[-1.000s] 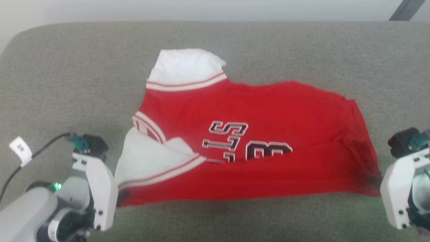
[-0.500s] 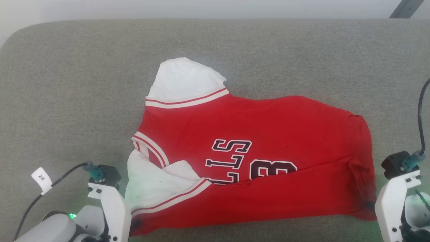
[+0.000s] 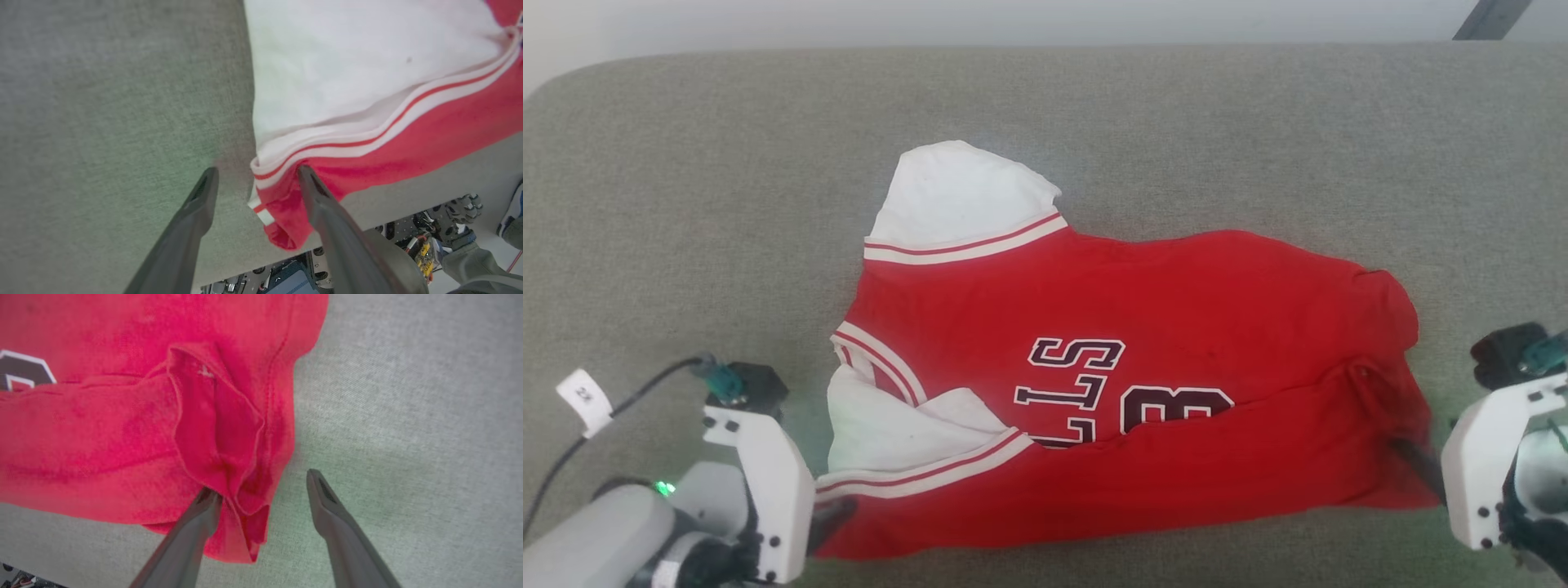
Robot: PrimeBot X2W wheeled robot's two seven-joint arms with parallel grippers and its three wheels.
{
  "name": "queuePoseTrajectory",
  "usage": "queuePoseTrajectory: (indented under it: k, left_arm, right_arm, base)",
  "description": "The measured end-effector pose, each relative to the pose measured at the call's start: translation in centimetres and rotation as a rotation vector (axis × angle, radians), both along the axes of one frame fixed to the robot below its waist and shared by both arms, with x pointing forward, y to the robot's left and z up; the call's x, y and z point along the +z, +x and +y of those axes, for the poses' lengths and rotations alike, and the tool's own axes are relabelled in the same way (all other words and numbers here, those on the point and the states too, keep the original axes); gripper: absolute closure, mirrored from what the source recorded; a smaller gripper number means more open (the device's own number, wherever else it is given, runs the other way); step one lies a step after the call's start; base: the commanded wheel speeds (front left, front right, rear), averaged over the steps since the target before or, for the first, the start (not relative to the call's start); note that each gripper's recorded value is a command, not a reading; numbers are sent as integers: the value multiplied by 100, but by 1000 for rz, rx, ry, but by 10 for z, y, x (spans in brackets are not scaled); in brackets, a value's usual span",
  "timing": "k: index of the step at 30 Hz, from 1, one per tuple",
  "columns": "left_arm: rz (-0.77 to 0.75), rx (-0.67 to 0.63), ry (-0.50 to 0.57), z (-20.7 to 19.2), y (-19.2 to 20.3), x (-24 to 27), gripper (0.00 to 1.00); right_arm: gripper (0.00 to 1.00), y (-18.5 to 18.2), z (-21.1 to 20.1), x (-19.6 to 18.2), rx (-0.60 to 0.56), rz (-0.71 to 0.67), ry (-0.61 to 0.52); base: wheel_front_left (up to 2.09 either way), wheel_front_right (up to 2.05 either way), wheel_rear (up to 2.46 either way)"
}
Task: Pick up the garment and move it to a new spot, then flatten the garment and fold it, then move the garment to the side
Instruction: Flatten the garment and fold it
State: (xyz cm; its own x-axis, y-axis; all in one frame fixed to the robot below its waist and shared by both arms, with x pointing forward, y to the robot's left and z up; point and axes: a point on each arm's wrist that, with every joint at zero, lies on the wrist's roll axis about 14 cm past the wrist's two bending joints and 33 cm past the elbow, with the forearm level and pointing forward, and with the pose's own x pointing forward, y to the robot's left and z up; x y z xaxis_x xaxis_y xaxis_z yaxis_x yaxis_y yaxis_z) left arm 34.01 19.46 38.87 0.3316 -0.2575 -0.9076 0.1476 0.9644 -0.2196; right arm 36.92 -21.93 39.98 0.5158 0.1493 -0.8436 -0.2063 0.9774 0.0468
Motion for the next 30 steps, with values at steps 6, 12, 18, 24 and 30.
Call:
queuePoseTrajectory:
  k: [6,12,18,24,30]
  left_arm:
    - [-98,-39,41,4,30,35,0]
    - [-188,-103,68,-3,69,64,0]
    - [-302,-165,90,-14,126,81,0]
    - [-378,-213,117,-25,184,79,0]
    - [-421,-252,131,-35,233,65,0]
  right_arm:
    - [0,22,-4,26,-35,-155,16]
    - [0,58,-6,65,-78,-423,36]
    - [0,86,-6,103,-119,-706,62]
    - [0,97,-9,121,-166,-898,84]
    - [0,97,-12,122,-186,-1005,93]
  base:
    - [0,0,0]
    - [0,0,0]
    - [0,0,0]
    - [0,0,0]
    - [0,0,0]
